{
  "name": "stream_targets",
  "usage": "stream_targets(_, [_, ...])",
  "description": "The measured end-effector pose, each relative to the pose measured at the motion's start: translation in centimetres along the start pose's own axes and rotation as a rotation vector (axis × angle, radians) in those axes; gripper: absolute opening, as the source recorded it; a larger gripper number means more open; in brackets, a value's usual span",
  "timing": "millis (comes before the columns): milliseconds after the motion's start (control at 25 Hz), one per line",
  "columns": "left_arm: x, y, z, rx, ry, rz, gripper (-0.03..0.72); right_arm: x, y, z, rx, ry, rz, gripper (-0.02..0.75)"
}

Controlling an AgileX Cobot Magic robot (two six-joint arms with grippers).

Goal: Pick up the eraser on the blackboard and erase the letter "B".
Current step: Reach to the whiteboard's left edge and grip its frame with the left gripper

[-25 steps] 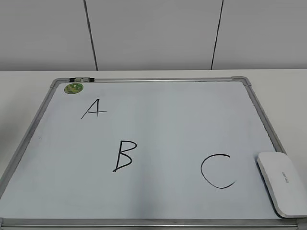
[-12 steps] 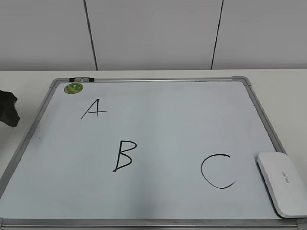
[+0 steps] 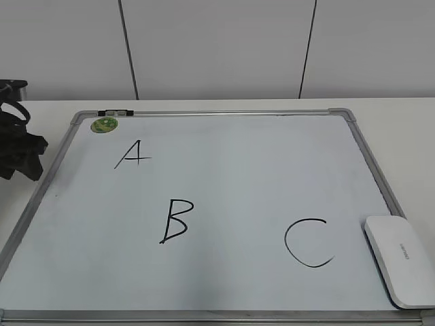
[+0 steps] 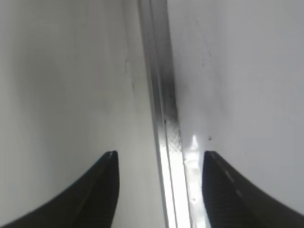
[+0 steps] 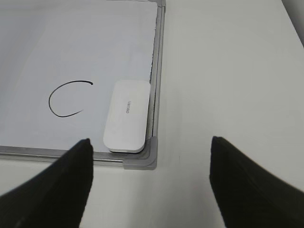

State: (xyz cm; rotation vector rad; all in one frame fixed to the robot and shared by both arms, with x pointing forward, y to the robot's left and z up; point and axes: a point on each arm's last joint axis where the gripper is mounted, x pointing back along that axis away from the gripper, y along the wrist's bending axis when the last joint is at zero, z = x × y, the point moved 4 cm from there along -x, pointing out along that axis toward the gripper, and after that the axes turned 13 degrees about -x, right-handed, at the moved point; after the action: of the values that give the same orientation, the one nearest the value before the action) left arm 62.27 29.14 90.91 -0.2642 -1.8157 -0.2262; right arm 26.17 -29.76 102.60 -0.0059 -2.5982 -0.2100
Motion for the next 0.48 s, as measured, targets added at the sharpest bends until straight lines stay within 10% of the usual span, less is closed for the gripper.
stream_targets(480, [-2.7, 0.6, -1.6, -0.011, 0.087, 0.035, 0.324, 0.0, 0.0, 0.0, 0.000, 0.000, 0.000, 0.587])
